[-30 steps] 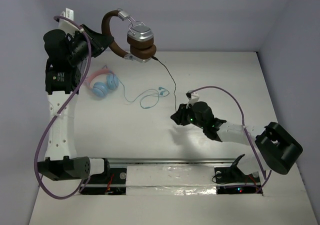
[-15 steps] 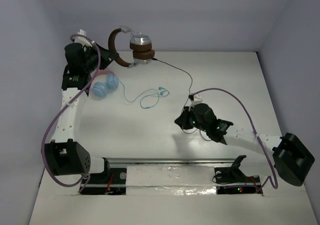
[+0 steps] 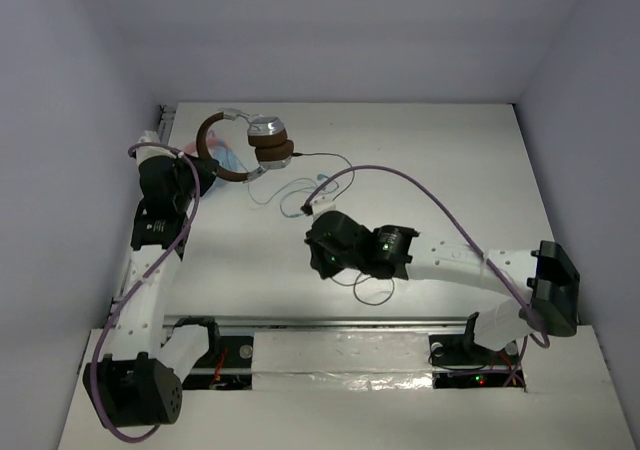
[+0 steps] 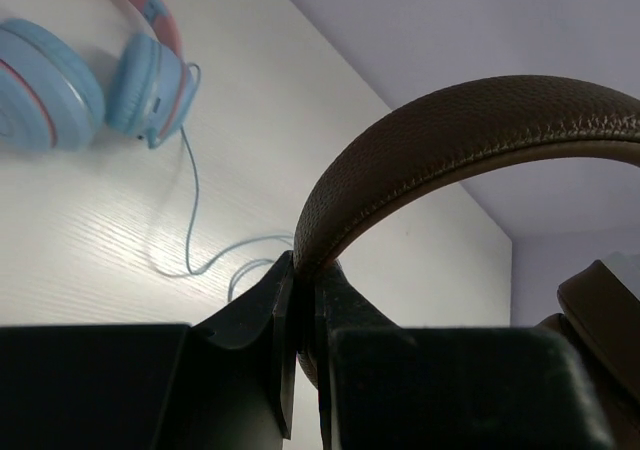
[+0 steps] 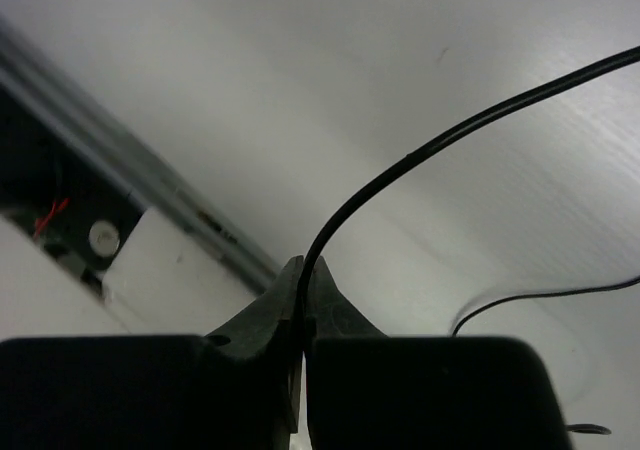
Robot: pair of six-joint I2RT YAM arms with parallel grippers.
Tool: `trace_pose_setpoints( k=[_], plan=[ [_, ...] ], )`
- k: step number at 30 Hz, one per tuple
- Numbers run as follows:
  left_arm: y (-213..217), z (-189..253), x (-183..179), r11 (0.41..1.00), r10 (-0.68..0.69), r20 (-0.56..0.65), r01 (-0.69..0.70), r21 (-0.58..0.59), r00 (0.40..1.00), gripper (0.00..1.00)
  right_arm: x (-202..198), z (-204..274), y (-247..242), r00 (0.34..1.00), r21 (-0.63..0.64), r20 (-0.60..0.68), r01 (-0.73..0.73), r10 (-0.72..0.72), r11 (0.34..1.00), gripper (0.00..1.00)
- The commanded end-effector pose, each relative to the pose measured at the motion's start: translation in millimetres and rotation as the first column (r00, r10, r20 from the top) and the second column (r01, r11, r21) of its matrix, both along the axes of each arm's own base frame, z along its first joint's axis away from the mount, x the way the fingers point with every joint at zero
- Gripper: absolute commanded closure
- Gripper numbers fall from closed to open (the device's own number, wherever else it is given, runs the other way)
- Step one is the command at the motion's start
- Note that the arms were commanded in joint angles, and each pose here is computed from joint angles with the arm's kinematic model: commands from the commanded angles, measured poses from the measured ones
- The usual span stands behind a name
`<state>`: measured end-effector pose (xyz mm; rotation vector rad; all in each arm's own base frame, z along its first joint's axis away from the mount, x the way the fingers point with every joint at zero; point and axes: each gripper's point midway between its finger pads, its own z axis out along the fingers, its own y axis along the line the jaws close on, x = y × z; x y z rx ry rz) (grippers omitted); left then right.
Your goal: Wrap the headphones
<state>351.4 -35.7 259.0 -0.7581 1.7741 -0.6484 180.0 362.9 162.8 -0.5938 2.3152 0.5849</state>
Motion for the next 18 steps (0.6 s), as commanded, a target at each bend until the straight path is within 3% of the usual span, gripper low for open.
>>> trace_pose_setpoints(
  k=[1,7,9,12,15,18],
  plan=[
    [25.9,30.1,1.5,0.989,0.127,0.133,-0.135,0.057,0.983,1.0,-51.0,26.6,9.5,0.978,0.017,-0.026,-0.209,0.209,0.978,1.0],
    [39.7,29.2,5.5,0.973,0.164,0.111,-0.179,0.147,0.98,1.0,-89.9,73.2,-1.4,0.931,0.147,-0.01,-0.359,0.365,0.922,1.0],
    [46.2,31.9,2.8,0.962,0.186,0.103,-0.202,0.182,0.977,1.0,-91.4,85.2,-15.5,0.94,0.174,0.009,-0.337,0.34,0.925,1.0],
    [45.6,49.6,0.0,0.949,0.175,0.127,-0.202,0.241,0.976,1.0,-72.5,118.4,-48.5,0.979,0.195,0.089,-0.196,0.182,0.961,1.0],
    [38.8,57.3,0.9,0.937,0.153,0.122,-0.183,0.299,0.981,1.0,-74.1,155.2,-53.7,0.965,0.234,0.157,-0.241,0.208,0.942,1.0],
    [23.4,66.7,1.7,0.922,0.123,0.117,-0.157,0.355,0.986,1.0,-71.8,162.5,-31.4,0.953,0.193,0.153,-0.287,0.26,0.938,1.0]
  ],
)
